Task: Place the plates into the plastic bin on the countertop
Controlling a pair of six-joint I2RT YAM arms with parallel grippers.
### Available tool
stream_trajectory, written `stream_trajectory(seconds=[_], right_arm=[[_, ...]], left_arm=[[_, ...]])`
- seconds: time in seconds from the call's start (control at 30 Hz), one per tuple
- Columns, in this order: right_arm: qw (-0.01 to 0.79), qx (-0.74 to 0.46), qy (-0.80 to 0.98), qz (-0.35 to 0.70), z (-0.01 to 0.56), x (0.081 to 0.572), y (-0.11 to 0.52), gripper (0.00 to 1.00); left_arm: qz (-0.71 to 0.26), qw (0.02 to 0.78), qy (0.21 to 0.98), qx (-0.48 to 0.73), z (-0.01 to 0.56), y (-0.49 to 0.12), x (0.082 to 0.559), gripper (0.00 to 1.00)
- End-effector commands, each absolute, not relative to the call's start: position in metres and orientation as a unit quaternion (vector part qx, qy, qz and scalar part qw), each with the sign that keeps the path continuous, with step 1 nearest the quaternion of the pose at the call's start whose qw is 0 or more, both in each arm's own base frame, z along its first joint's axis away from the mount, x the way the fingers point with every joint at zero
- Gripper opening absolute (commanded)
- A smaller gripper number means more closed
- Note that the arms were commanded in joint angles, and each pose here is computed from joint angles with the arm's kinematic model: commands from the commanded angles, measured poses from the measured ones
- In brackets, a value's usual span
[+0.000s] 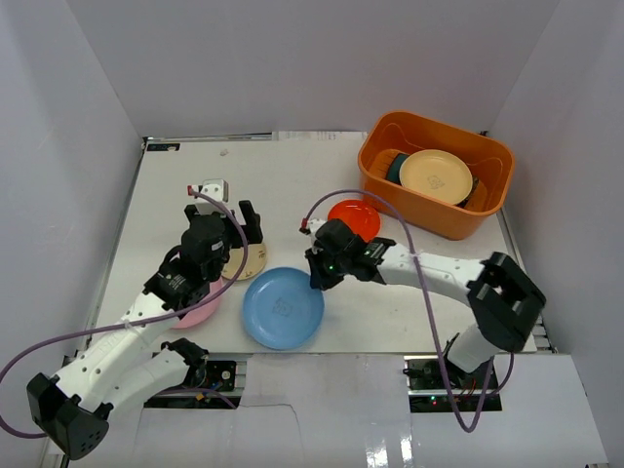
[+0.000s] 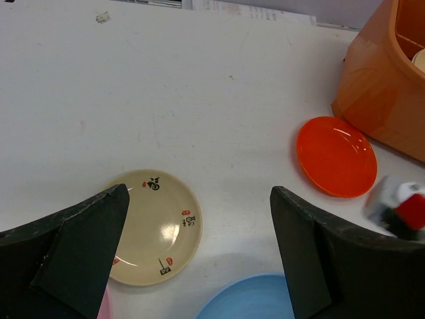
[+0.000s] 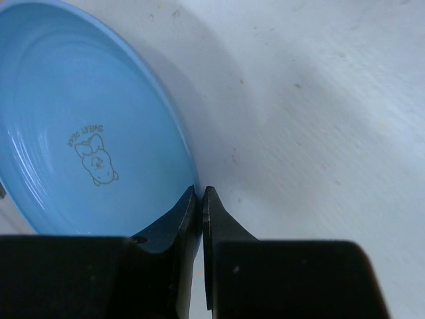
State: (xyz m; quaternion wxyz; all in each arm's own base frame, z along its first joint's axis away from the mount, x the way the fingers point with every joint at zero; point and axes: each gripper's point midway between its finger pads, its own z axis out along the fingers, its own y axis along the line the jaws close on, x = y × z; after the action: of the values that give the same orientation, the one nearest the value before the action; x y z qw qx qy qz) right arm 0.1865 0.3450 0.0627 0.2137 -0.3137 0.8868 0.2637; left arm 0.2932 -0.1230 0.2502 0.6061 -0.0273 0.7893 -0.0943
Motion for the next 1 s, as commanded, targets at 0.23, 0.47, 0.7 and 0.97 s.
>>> stream_trajectory(seconds=[0.23, 0.47, 0.7, 0.97], right_arm=[[0.545, -0.046, 0.829, 0.119, 0.276, 0.373, 0.16, 0.08], [0.555, 0.133, 0.821, 0.027, 0.273, 0.469, 0.01, 0.08], [0.502, 0.188, 0.844, -0.023, 0.224, 0.506, -0.06, 0.08], [0.505, 0.15, 0.849, 0.037, 0.244, 0.512, -0.027, 0.55]], left_arm=[[-0.175, 0.626, 0.76, -0.01, 0.281, -0.136, 0.275, 0.98], [-0.233, 0.625, 0.744, 0.028, 0.293, -0.152, 0.259, 0.98], [-0.259, 0.623, 0.736, 0.052, 0.297, -0.165, 0.249, 0.98], [-0.253, 0.623, 0.739, 0.049, 0.295, -0.165, 0.252, 0.98]])
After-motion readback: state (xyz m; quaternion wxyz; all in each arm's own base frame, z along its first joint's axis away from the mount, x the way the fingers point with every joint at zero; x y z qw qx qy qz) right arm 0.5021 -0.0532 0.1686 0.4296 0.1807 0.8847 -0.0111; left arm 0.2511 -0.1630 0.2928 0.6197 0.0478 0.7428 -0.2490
